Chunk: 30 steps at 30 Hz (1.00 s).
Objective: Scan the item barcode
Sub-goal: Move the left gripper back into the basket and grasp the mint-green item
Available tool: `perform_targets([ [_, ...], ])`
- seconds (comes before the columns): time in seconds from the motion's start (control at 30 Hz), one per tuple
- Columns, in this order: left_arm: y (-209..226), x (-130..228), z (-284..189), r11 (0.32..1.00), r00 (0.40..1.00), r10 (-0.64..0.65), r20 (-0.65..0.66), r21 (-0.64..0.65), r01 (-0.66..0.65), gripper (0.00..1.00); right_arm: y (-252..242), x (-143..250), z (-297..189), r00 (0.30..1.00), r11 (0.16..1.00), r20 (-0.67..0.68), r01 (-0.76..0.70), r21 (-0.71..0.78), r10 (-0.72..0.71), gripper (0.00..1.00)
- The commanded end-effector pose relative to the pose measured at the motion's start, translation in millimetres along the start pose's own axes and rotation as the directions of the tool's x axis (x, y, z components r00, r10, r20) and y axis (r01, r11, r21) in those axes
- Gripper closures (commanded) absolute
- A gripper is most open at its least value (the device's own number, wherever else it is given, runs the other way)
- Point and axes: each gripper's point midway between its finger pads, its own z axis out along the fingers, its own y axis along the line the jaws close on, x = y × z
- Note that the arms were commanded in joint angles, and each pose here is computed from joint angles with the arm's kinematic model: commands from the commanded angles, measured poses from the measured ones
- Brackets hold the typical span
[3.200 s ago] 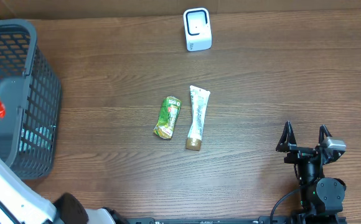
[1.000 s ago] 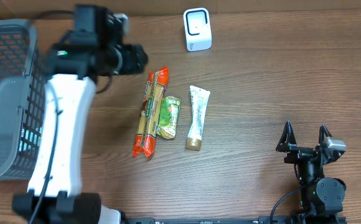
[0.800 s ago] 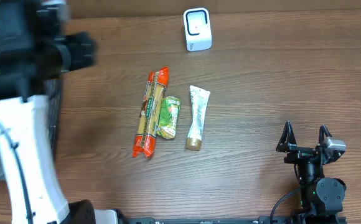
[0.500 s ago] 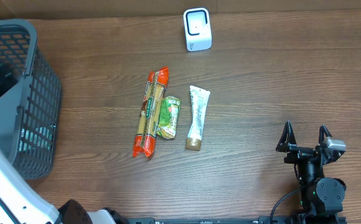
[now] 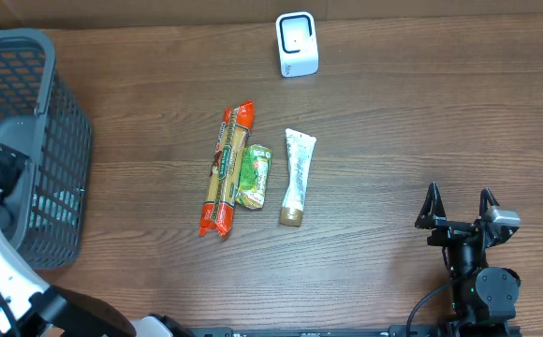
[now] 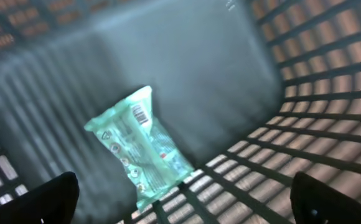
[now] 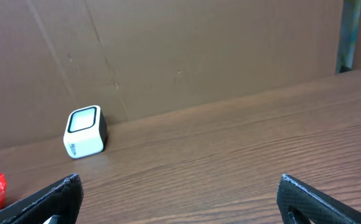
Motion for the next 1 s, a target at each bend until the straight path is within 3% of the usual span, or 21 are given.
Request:
perform_targets([
  [0.0,16.1,25.6,33.7,0.999,0.998,-0.046,-0.039,-0.027,0.045,0.00,1.2,2.3,0.0,1.000,1.000,0.002,0.001,-0.006,-0.001,0.00],
  [0.4,46.1,73.5,128.1,0.992,0.976,-0.092,-0.197,-0.099,0.073,0.00,1.2,2.3,0.0,1.000,1.000,0.002,0.001,-0.006,-0.001,0.00],
  [0.6,58.8,92.4,153.9,0.987,0.959,-0.106,-0.263,-0.144,0.070,0.00,1.1,2.4,0.0,1.000,1.000,0.002,0.001,-0.006,-0.001,0.00],
  [0.67,63.0,96.2,159.3,0.985,0.956,-0.105,-0.274,-0.159,0.062,0.04,1.2,2.3,0.0,1.000,1.000,0.002,0.001,-0.006,-0.001,0.00],
  [0.77,65.0,98.3,163.3,0.987,0.956,-0.081,-0.284,-0.158,0.037,0.21,1.2,2.3,0.0,1.000,1.000,0.002,0.001,-0.006,-0.001,0.00],
  [0.8,64.9,97.7,163.5,0.987,0.957,-0.072,-0.283,-0.156,0.029,0.33,1.2,2.3,0.0,1.000,1.000,0.002,0.001,-0.006,-0.001,0.00],
  [0.9,63.6,95.4,163.4,0.989,0.959,-0.064,-0.278,-0.149,0.023,0.84,1.2,2.3,0.0,1.000,1.000,0.002,0.001,-0.006,-0.001,0.00],
  [0.97,61.9,93.7,163.2,0.990,0.959,-0.063,-0.275,-0.142,0.025,0.96,1.2,2.3,0.0,1.000,1.000,0.002,0.001,-0.006,-0.001,0.00],
])
